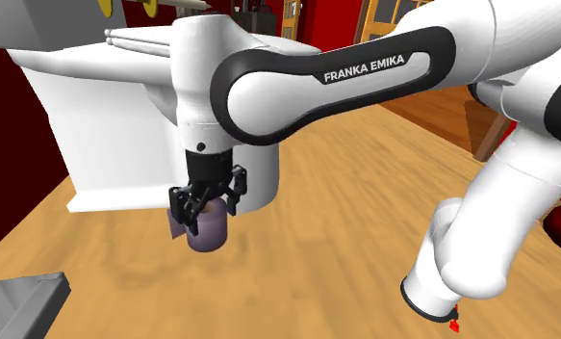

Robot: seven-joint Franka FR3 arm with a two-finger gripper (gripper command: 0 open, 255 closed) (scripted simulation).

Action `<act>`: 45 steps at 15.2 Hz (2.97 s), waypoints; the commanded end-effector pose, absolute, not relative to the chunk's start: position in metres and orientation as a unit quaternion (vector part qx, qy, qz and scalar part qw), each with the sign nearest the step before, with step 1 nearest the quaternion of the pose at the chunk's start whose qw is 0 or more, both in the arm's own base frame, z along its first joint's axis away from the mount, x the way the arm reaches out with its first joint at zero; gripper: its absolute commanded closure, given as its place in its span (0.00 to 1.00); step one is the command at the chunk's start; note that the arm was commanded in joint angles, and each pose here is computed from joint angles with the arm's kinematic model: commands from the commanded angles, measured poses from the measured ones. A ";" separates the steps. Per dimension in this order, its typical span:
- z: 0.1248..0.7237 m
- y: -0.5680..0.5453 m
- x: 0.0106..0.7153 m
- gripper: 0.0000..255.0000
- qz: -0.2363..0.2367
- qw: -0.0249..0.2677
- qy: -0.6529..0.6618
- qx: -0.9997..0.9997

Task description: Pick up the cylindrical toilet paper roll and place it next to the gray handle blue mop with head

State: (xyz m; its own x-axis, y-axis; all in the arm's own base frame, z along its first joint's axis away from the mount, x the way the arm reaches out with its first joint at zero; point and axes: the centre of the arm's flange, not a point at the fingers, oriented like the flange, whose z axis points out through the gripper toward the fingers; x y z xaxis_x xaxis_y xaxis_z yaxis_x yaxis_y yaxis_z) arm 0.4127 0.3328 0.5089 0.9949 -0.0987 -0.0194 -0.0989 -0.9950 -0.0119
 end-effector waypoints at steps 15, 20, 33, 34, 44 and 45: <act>0.508 0.283 0.205 1.00 0.009 0.007 0.050 -0.999; 0.508 0.267 0.141 1.00 0.009 0.007 0.050 -0.999; 0.508 0.227 -0.025 1.00 0.009 0.007 0.050 -0.999; 0.508 0.224 -0.038 1.00 0.009 0.007 0.050 -0.999; 0.508 0.193 -0.167 1.00 0.009 0.007 0.050 -0.999; 0.508 0.189 -0.179 1.00 0.009 0.007 0.050 -0.999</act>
